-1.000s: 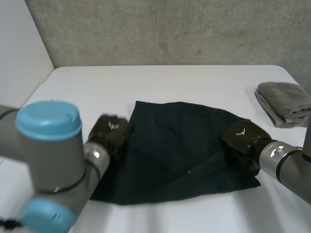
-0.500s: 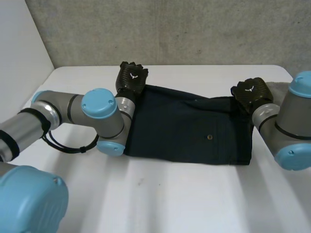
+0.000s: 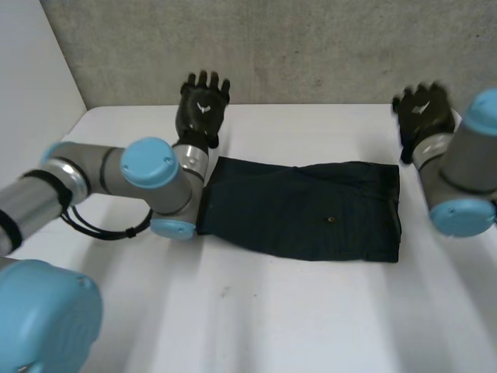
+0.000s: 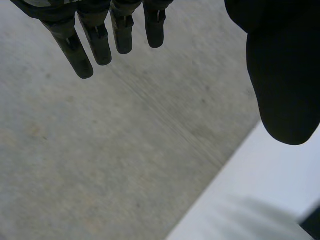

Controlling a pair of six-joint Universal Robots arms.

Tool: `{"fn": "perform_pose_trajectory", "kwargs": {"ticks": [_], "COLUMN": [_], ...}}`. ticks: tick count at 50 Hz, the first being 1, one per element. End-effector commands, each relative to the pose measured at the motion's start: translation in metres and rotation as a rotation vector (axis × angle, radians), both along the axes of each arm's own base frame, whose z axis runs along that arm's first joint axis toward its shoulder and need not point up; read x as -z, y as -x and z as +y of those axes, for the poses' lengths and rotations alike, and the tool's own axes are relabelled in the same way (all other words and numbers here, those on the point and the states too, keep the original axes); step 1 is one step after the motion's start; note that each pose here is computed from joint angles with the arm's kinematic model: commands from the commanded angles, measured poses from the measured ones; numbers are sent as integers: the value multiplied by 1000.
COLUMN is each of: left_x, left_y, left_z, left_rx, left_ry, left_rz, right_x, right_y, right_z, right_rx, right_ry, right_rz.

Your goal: Fold the laundry.

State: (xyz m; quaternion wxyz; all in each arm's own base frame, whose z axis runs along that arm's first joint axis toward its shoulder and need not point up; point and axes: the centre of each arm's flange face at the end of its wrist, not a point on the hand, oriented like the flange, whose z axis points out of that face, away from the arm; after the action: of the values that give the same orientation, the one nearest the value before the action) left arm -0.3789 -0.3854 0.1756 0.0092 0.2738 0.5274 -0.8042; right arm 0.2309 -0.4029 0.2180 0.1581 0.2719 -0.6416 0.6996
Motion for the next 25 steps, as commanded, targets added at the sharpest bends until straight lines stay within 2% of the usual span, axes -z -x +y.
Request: {"fn": "perform_pose_trajectory", "kwargs": {"ticks": [1, 5, 10, 14, 19, 25], "left_x": [-54, -50, -41, -27, -13, 0], "left_y": [-21, -29, -45, -58, -71, -77], "left_z": [28, 50, 80, 102, 125, 135], "left_rx": [9, 25, 31, 40, 51, 47], "left_ry": [-6, -69, -192, -324, -470, -535], "left_rz": [57, 35, -11, -14, 40, 57], "right_x": [-50, -46, -21, 8, 34, 56], "right_y": [13, 18, 27, 27, 32, 31], "right_z": [27, 55, 95, 118, 124, 123], "right_rx": [-7, -46, -105, -163, -167, -180], "right_ry": [0, -177, -425, -549, -541, -470], "right_rz": [-80, -70, -155, -199, -219, -218]}}
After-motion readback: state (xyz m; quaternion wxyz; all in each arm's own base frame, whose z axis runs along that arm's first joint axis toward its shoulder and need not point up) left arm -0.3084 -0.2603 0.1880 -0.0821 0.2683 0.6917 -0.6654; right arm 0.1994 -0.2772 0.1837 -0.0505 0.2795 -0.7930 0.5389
